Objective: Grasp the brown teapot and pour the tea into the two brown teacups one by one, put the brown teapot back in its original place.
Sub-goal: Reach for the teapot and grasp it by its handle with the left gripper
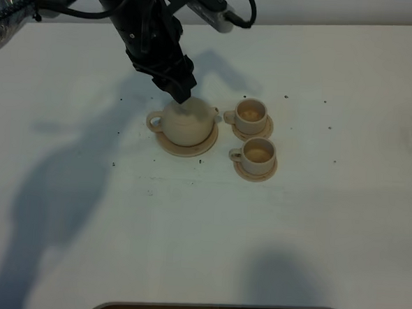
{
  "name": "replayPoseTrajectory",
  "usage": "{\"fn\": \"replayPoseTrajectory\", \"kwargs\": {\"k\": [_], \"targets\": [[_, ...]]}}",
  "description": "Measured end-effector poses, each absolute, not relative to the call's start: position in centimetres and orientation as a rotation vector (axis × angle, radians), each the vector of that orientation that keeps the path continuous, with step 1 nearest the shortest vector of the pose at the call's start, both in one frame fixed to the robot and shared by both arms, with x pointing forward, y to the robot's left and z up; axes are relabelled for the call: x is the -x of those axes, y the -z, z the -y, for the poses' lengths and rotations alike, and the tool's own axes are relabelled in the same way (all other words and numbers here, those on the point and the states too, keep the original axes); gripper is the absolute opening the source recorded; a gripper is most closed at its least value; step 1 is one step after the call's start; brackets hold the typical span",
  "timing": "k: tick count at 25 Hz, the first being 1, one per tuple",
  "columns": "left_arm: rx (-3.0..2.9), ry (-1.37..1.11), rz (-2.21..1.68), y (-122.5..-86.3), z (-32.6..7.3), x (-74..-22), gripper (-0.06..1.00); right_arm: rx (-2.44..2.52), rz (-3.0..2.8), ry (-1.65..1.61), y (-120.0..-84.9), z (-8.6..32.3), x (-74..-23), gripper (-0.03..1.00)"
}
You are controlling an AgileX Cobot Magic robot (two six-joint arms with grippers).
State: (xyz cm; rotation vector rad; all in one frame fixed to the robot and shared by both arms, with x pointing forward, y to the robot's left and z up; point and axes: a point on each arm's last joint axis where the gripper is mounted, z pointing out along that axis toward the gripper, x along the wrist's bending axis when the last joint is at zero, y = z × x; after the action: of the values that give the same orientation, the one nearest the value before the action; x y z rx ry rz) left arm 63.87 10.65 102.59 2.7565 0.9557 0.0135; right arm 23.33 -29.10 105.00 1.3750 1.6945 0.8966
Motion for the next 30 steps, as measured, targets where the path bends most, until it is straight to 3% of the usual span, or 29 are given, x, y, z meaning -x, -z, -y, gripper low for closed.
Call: {"fn": "replayPoseTrajectory", "kwargs": {"k": [11,18,25,30], "targets": [[-3.058,-0.173,-0.494,-101.3,-11.7,-63.9,0.51,-1.375,-1.695,-0.897,-105.0,29.1,-23.3,0.44],[-3.215,-0.09,-0.163,-98.5,-12.9,-63.5,0.51,-1.375,-1.695,-0.897,-105.0,29.1,-23.3,0.44],[-3.239,-0.02,-0.094,-96.3,-13.4,-64.1,0.51,-1.375,-1.695,-0.897,-105.0,29.1,-23.3,0.44],[-3.161,-0.151,-0.099,-96.1,-12.7,-65.0,0.51,-1.374,-1.695,-0.896,-105.0,29.1,-23.3,0.44]]}}
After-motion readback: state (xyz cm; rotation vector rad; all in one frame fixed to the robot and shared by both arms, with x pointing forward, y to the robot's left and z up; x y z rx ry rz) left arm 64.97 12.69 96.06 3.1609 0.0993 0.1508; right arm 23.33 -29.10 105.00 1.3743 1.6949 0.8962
